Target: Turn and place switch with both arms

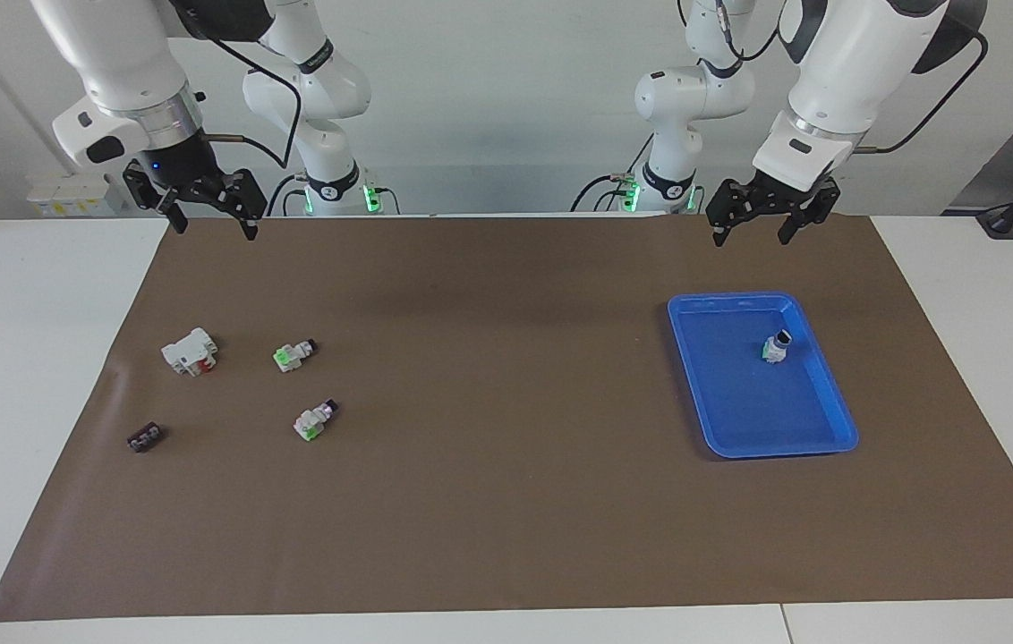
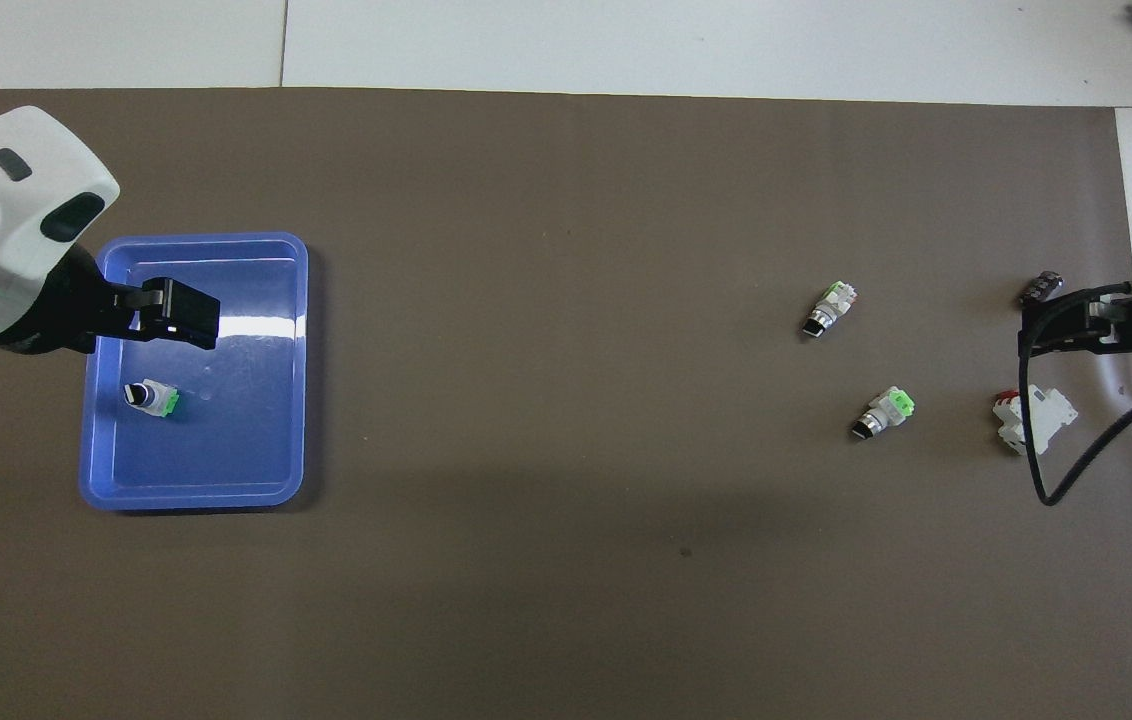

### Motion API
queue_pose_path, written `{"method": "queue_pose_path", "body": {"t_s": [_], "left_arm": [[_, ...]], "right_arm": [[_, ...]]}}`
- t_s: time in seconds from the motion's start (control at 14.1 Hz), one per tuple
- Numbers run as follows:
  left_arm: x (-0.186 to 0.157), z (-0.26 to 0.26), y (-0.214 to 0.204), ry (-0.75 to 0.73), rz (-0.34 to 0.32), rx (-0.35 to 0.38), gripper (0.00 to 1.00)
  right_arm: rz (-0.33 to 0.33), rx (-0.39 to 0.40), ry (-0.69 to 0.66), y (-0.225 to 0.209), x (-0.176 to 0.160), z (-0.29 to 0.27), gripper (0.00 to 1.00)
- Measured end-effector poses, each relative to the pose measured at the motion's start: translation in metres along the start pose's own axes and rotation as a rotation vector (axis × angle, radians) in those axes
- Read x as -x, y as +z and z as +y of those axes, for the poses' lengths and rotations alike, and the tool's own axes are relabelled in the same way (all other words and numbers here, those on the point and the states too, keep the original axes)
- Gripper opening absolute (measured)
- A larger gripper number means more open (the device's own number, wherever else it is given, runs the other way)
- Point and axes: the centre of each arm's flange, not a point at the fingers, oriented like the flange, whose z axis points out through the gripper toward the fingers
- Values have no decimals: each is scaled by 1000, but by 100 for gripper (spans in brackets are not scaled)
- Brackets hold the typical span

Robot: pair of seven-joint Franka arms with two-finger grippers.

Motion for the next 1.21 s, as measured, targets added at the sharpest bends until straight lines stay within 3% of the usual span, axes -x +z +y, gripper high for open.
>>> {"method": "queue_pose_path", "body": {"t_s": [1.21], "left_arm": [[0,-1,2,-6,10,0,100]], "right_arm": [[0,0,3,0,0,1,100]]}}
